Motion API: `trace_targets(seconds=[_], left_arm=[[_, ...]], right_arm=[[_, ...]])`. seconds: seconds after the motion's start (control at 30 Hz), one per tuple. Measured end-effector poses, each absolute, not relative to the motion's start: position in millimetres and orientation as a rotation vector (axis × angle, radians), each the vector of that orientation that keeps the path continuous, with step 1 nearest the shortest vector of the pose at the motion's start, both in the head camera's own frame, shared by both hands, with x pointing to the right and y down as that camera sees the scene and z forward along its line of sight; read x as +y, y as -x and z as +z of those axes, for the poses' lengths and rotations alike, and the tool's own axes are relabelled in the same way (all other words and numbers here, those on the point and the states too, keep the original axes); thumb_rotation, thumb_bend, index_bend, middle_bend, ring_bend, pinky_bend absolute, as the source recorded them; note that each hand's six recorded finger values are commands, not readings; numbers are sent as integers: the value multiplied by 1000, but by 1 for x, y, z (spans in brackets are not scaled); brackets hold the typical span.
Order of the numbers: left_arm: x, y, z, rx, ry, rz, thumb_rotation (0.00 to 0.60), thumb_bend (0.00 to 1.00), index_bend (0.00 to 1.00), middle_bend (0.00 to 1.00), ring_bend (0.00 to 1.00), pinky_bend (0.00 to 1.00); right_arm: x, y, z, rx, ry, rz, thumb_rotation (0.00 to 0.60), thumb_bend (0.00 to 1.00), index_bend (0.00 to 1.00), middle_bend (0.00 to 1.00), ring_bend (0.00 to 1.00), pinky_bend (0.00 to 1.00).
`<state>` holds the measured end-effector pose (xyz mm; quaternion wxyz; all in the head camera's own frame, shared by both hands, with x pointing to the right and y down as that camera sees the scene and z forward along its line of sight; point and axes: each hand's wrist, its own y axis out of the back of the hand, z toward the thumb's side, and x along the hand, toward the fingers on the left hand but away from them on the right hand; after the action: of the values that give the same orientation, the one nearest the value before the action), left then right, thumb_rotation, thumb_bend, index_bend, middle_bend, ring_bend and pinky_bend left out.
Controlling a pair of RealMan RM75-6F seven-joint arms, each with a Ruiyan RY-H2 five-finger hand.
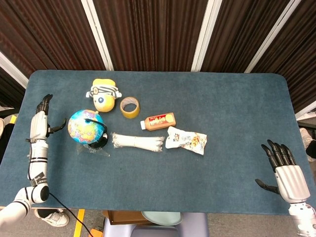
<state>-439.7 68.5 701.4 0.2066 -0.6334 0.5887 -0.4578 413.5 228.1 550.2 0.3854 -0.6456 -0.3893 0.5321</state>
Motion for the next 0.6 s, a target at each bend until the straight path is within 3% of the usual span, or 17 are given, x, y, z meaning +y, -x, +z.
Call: trace_targets(seconds=[0.3,0.5,0.6], left_arm=[[77,451,676,1597,1705,-1199,600,458,0,0,0,0],[117,446,653,1429,1803,-1175,600,444,0,0,0,0],[151,443,634,1285,1867,-1186,600,443,0,0,0,0]], right_arm=[[229,-405,554,-971,1682,1339,600,154,0,0,0,0],[230,-401,560,-933,1690,1350,600,154,0,0,0,0],[232,-399,564,-910,1696,1363,600,154,0,0,0,0]])
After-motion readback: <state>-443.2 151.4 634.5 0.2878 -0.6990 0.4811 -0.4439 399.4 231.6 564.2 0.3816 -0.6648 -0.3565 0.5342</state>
